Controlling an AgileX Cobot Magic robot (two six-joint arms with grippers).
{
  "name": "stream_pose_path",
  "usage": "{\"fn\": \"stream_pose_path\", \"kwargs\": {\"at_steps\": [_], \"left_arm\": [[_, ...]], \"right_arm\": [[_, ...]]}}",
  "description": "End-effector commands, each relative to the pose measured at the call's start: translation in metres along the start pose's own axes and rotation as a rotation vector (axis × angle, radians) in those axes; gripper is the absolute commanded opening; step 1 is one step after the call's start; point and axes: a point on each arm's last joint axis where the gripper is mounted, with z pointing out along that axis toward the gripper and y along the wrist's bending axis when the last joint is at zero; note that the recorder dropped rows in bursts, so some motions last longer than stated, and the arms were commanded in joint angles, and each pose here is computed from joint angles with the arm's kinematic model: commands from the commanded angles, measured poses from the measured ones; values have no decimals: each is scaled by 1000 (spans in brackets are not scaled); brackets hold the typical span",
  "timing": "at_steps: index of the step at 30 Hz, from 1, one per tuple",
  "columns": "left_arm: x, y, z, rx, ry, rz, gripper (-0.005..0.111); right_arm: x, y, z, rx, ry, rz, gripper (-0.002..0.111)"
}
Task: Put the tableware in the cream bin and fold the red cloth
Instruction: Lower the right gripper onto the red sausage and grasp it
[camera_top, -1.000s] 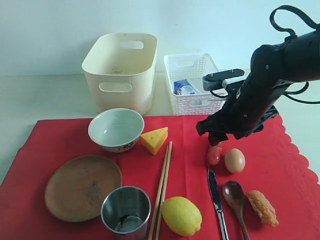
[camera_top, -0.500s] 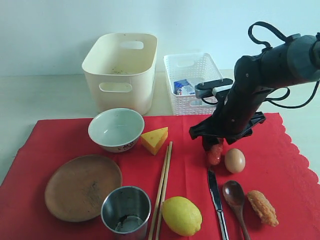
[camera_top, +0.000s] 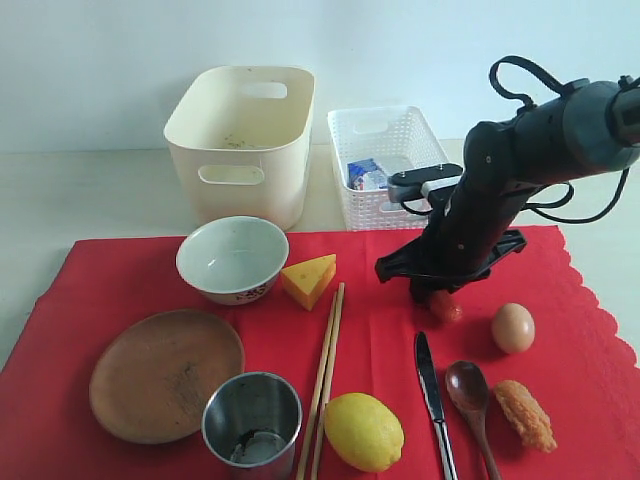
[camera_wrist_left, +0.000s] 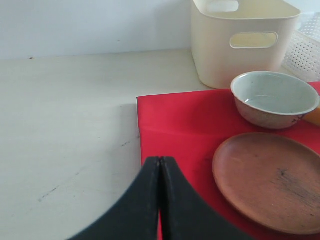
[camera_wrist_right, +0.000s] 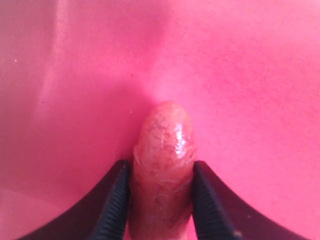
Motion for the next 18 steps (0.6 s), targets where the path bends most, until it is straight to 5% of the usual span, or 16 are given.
{"fn": "stream_pose_path", "kwargs": {"at_steps": [1,3,18], "left_arm": [[0,0,0,-1,-15,-11,0],[0,0,0,-1,-15,-11,0],[0,0,0,-1,-15,-11,0]], "right_arm": [[-4,-1,6,0,-39,-2,6],[-5,-1,6,-1,-52,0,0],[-10,0,-20,-1,-98,-59,0]]}}
